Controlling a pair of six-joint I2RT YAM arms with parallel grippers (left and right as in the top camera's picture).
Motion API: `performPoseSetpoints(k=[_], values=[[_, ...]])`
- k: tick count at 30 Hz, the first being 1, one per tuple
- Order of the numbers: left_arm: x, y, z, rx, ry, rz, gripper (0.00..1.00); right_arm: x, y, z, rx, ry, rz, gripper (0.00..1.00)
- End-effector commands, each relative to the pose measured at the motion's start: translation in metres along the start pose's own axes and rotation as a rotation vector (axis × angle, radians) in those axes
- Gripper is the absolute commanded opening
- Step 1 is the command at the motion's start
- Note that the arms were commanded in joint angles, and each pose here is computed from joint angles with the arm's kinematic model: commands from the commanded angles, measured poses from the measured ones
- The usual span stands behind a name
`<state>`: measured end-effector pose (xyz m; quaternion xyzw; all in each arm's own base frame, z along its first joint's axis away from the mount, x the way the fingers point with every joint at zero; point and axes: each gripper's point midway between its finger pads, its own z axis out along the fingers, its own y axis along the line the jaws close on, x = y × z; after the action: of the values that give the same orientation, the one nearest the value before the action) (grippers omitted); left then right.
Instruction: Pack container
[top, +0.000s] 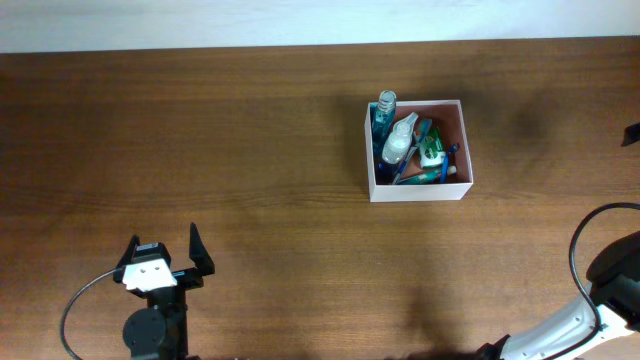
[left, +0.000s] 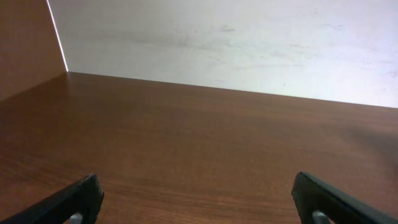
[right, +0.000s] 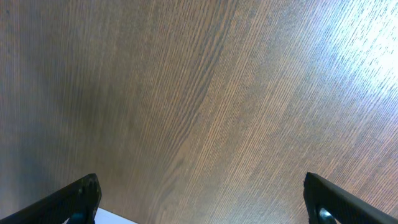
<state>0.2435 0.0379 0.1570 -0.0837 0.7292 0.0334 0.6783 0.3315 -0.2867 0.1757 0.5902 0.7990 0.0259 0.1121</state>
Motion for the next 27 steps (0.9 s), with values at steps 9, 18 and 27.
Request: performPoseSetpoints(k=[9,18,27], values=[[0.0008,-0.0017,-0.0005,0.011,0.002,0.016,0.99,-0.0032,0.0017,-0.0041,-0.001,-0.018,-0.013,0.99],[0.0008,-0.0017,-0.0005,0.011,0.002,0.016,0.99,-0.0087,-0.0075,-0.0046,0.052,-0.05,-0.013,0.99],[0.0008,-0.0017,-0.0005,0.011,0.002,0.016,0.99,-0.0036,-0.007,-0.0044,0.046,-0.026,-0.013,0.99]])
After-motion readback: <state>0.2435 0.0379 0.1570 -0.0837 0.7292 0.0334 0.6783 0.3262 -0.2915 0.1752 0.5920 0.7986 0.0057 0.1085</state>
